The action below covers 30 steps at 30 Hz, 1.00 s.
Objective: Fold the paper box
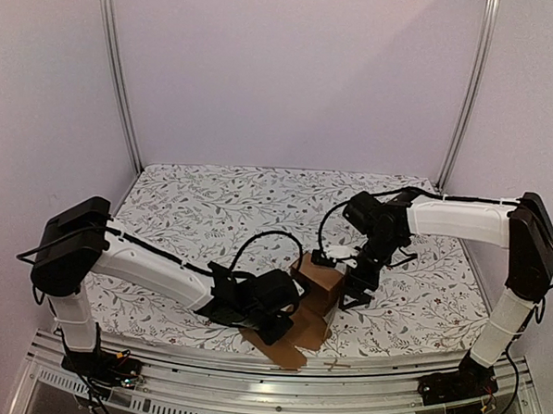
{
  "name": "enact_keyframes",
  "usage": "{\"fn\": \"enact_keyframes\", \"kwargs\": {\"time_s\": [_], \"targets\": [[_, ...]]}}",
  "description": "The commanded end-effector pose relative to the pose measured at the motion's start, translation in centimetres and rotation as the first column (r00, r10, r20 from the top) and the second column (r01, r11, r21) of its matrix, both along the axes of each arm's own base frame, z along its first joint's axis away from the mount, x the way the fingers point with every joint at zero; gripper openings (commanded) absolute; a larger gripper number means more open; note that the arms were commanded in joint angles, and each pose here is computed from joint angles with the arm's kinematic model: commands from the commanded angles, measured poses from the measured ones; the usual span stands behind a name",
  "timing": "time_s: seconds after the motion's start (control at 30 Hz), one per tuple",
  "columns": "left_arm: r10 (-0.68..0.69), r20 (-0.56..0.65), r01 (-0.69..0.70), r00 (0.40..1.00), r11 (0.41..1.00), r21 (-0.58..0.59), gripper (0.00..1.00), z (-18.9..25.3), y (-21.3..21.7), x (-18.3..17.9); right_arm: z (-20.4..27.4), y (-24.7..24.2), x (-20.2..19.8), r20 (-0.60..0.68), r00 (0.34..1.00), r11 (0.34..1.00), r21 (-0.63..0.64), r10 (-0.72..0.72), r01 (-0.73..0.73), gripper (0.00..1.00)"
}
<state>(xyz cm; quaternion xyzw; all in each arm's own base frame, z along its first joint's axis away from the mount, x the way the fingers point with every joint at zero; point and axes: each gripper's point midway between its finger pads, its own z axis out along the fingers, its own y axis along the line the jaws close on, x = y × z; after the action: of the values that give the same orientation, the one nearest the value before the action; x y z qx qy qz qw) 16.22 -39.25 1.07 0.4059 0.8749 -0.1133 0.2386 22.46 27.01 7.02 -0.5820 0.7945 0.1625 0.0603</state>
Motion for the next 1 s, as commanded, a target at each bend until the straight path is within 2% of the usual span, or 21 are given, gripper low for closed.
{"fn": "enact_keyframes", "kwargs": {"time_s": [0.0,0.17,0.4,0.63,0.87,0.97], "targets": [[0.073,-0.061,-0.072,0.995,0.997,0.017,0.00,-3.2,-1.1,-0.3,0.0,-1.3,-0.2,0.009,1.000,0.999,-0.032,-0.011,0.012,0.90],[0.073,-0.098,-0.077,0.992,0.996,-0.036,0.00,-3.2,-3.3,-0.4,0.5,0.0,2.3,0.069,0.993,0.996,-0.008,-0.091,0.091,0.91],[0.064,-0.064,-0.070,0.996,0.993,-0.092,0.00,-1.6,-2.8,-1.2,0.4,2.5,6.4,0.140,0.972,0.982,0.042,-0.190,0.185,0.91],[0.043,-0.051,-0.049,0.998,0.993,-0.106,0.00,-1.7,-2.6,-1.8,-0.6,5.4,7.7,0.098,0.975,0.975,0.125,-0.198,0.186,0.88],[0.043,-0.028,-0.046,0.999,0.992,-0.113,0.00,-1.4,-2.3,-1.7,0.7,8.6,7.3,0.088,0.991,0.948,0.311,-0.102,0.070,0.85],[0.040,-0.016,-0.042,0.999,0.992,-0.120,0.00,-0.9,-1.8,-1.8,1.1,9.6,7.5,0.096,0.992,0.935,0.351,-0.083,0.044,0.84]]}}
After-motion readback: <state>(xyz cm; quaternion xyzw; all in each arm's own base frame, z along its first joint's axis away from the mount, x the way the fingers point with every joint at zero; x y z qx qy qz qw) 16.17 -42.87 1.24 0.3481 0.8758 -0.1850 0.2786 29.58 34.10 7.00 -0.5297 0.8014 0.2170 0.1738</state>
